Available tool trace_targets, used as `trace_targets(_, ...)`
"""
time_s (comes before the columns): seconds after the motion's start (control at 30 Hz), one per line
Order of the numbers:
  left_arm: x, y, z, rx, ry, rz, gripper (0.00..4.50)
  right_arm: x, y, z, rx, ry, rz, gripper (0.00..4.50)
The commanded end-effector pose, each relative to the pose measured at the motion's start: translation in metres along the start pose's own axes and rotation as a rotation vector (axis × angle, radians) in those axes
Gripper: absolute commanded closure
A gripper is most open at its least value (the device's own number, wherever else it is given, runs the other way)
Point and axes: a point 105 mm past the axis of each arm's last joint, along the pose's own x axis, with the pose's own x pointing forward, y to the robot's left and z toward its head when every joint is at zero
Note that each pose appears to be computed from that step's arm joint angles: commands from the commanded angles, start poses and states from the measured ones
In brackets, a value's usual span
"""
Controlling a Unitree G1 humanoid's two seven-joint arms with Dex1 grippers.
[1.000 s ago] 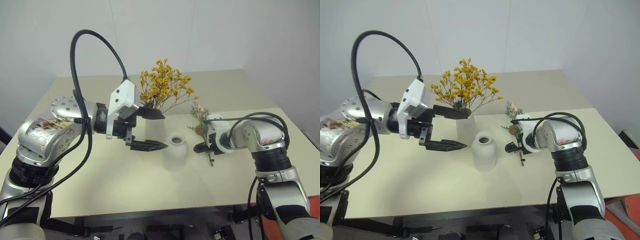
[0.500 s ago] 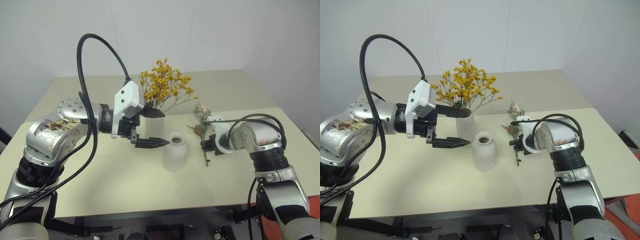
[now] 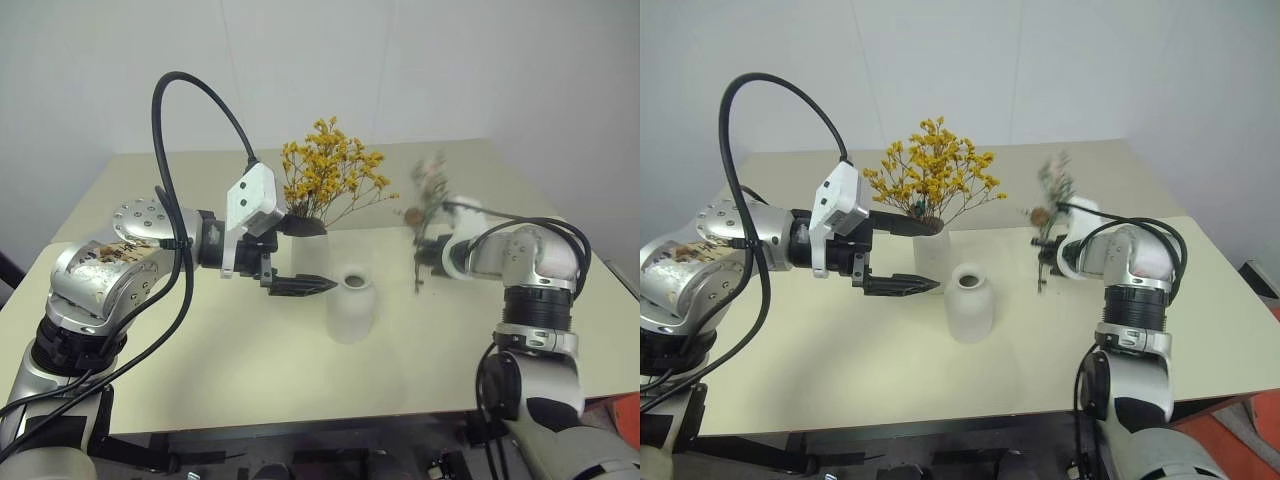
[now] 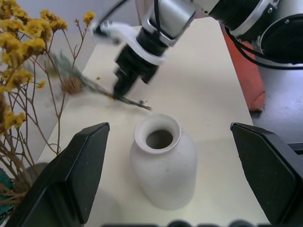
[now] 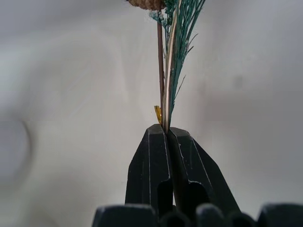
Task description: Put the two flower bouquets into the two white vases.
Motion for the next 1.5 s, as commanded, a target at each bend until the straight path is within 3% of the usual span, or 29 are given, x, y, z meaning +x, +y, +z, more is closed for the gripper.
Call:
trace_targets(0.03, -0.005, 0.003, 0.008, 0.022, -0.032, 0.015, 0.0, -0.047, 0.007, 0.063, -0.011, -0.599, 0.072, 4.46)
trace_targets(0.07, -0.005, 0.002, 0.009, 0.02, -0.038, 0.008, 0.0, -0.063, 0.01, 0.068, -0.043, -0.741, 0.086, 4.46)
trace_targets(0.1, -0.004, 0.001, 0.01, 0.02, -0.041, 0.0, 0.0, -0.073, 0.018, 0.066, -0.037, -0.772, 0.172, 4.46)
trace_targets(0.27, -0.004, 0.001, 0.008, 0.02, -0.038, -0.027, 0.0, -0.113, 0.065, 0.055, -0.065, -0.817, 0.592, 4.46)
trace_targets(0.6, -0.006, 0.003, 0.001, 0.006, -0.01, -0.022, 0.0, -0.134, 0.113, 0.02, -0.318, -0.763, 0.833, 4.46)
trace_targets(0.93, -0.012, 0.007, -0.007, -0.009, 0.029, 0.002, 0.0, -0.118, 0.134, -0.012, -0.417, -0.669, 0.916, 4.46)
trace_targets(1.17, -0.013, 0.009, -0.008, -0.01, 0.034, 0.01, 0.0, -0.101, 0.133, -0.032, -0.484, -0.613, 0.867, 4.46)
trace_targets(1.5, -0.013, 0.009, -0.008, -0.009, 0.038, 0.002, 0.0, -0.101, 0.131, -0.049, -0.616, -0.604, 0.867, 4.46)
